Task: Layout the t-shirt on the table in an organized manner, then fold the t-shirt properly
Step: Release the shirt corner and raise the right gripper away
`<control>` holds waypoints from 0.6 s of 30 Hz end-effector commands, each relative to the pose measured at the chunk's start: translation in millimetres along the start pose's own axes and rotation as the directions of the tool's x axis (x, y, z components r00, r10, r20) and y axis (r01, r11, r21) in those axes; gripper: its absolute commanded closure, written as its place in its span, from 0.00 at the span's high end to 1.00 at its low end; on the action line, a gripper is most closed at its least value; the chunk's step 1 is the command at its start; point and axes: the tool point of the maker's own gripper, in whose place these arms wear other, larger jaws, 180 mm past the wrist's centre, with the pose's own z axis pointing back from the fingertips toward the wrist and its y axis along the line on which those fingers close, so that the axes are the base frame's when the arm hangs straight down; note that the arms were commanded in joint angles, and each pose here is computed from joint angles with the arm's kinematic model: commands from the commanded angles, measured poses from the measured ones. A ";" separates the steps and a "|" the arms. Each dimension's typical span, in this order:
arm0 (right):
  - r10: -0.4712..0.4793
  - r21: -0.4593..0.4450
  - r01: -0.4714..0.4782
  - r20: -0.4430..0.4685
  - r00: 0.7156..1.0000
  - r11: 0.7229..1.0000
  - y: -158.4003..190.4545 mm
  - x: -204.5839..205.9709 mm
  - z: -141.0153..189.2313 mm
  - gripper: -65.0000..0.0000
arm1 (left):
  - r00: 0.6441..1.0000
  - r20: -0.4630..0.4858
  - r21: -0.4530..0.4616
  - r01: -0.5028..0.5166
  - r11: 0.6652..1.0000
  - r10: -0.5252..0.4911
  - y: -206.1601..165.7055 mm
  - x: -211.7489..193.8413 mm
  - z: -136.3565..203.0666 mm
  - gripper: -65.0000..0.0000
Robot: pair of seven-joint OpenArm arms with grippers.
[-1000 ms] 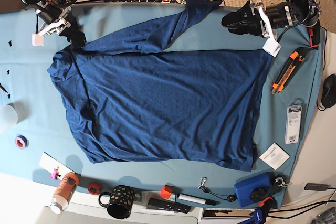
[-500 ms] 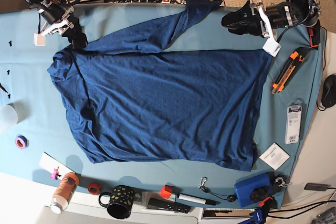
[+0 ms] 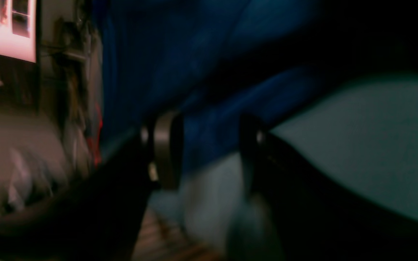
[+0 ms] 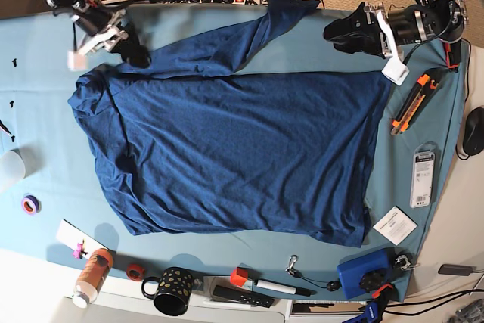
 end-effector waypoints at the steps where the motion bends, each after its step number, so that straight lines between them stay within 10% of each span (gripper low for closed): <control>1: 0.104 0.005 -0.105 0.085 0.991 0.994 13.6 32.9 10.2 0.39 | 0.999 0.030 -0.012 0.028 1.000 -0.028 -4.9 10.4 4.2 0.47; 8: 0.360 -0.181 -0.353 0.007 0.933 0.918 38.2 47.9 33.0 0.39 | 0.999 0.027 -0.012 0.023 1.000 -0.023 -5.1 8.2 4.3 0.47; 18: 0.099 -0.361 -0.137 -0.122 0.988 0.922 10.0 -27.1 53.9 0.39 | 0.999 0.025 -0.012 0.020 1.000 -0.020 -5.1 7.0 4.4 0.47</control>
